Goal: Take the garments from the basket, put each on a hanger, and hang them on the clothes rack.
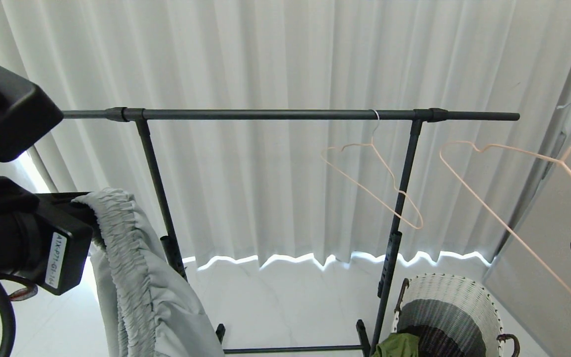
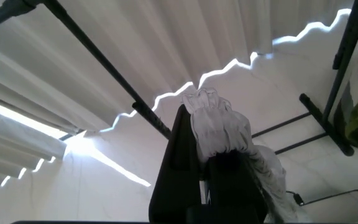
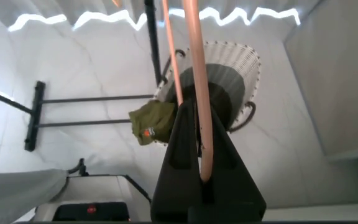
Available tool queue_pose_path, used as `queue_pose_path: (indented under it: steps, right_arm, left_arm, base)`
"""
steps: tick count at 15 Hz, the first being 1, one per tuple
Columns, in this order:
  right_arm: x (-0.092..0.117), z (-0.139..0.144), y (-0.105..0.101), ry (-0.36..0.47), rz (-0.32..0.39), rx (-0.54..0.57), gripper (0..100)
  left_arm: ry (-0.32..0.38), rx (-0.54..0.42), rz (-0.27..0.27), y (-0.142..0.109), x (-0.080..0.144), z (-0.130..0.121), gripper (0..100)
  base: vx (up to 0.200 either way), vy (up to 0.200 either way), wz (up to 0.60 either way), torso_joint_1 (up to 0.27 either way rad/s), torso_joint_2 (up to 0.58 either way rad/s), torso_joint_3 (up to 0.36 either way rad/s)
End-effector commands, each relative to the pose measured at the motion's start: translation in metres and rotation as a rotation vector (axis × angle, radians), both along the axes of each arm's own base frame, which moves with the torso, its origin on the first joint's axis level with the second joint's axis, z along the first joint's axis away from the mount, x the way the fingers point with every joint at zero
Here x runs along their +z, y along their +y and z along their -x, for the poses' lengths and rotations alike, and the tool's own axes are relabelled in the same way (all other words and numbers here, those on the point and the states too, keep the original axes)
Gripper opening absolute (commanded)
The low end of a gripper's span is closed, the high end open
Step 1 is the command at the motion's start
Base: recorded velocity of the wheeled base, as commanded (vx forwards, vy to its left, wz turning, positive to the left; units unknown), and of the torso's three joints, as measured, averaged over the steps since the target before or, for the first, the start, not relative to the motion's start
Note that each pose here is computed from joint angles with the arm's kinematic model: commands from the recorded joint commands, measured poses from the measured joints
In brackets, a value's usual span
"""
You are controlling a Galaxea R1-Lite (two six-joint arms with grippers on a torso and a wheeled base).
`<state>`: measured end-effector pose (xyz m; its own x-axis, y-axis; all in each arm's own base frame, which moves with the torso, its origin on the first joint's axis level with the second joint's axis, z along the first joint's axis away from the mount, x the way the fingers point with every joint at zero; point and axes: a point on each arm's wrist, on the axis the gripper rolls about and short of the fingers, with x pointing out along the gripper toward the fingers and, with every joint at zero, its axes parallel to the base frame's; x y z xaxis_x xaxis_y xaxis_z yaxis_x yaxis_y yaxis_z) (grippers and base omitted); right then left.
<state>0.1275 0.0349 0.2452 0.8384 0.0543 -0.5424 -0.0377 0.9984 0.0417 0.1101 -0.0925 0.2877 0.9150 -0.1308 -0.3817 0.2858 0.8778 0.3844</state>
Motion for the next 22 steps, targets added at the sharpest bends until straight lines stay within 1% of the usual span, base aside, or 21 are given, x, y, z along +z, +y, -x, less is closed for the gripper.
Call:
queue_pose_path:
  steps: [1, 3, 6, 7, 10, 12, 14, 16, 17, 18, 19, 21, 22]
  right_arm:
    - [0.004, 0.011, 0.007, -0.030, -0.012, 0.083, 0]
    - [0.005, 0.015, 0.016, -0.036, -0.016, 0.155, 0]
    - [0.004, 0.018, 0.024, -0.032, -0.017, 0.230, 0]
    - [0.004, 0.021, 0.030, -0.029, -0.022, 0.277, 0]
    - [-0.009, 0.028, 0.045, -0.015, -0.019, 0.405, 0]
    - [-0.020, 0.036, 0.055, -0.012, -0.018, 0.505, 0]
    - [-0.029, 0.046, 0.065, 0.015, -0.012, 0.609, 0]
    - [-0.032, 0.055, 0.078, 0.043, -0.057, 0.705, 0]
    - [-0.032, 0.061, 0.085, 0.061, -0.081, 0.761, 0]
    - [-0.034, 0.067, 0.090, 0.086, -0.101, 0.811, 0]
    - [-0.034, 0.073, 0.095, 0.108, -0.127, 0.860, 0]
    - [-0.033, 0.080, 0.101, 0.127, -0.168, 0.934, 0]
    - [-0.032, 0.082, 0.103, 0.131, -0.177, 0.962, 0]
  left_arm:
    - [0.004, 0.004, -0.007, -0.001, -0.001, -0.002, 0]
    - [0.005, 0.015, -0.016, -0.002, -0.002, -0.003, 0]
    - [0.004, 0.016, -0.016, -0.002, -0.002, -0.003, 0]
    - [0.007, 0.016, -0.020, -0.002, -0.003, -0.003, 0]
    - [0.025, 0.016, -0.037, -0.003, -0.010, -0.003, 0]
    - [0.040, 0.016, -0.052, -0.003, -0.016, -0.003, 0]
    - [0.051, 0.016, -0.064, -0.005, -0.019, -0.005, 0]
    - [0.061, 0.025, -0.072, -0.010, -0.021, -0.011, 0]
    - [0.059, 0.045, -0.081, -0.014, -0.022, -0.016, 0]
    - [0.061, 0.066, -0.072, -0.020, -0.024, -0.022, 0]
    - [0.070, 0.092, -0.042, -0.028, -0.025, -0.030, 0]
    - [0.091, 0.142, 0.045, -0.043, -0.025, -0.046, 0]
    - [0.098, 0.170, 0.093, -0.051, -0.024, -0.054, 0]
  base:
    - [0.000, 0.000, 0.00, 0.000, 0.00, 0.000]
    - [0.000, 0.200, 0.00, 0.000, 0.00, 0.005]
    - [0.000, 0.200, 0.00, 0.004, 0.00, 0.005]
    - [0.000, 0.200, 0.00, 0.002, 0.00, -0.007]
    - [0.000, 0.200, 0.00, 0.001, 0.00, 0.004]
    - [0.000, 0.000, 0.00, 0.000, 0.00, 0.000]
    - [0.000, 0.000, 0.00, 0.000, 0.00, 0.000]
    - [0.000, 0.000, 0.00, 0.000, 0.00, 0.000]
    - [0.000, 0.000, 0.00, 0.000, 0.00, 0.000]
    - [0.000, 0.000, 0.00, 0.000, 0.00, 0.000]
    - [0.000, 0.000, 0.00, 0.000, 0.00, 0.000]
    - [0.000, 0.000, 0.00, 0.000, 0.00, 0.000]
    - [0.000, 0.000, 0.00, 0.000, 0.00, 0.000]
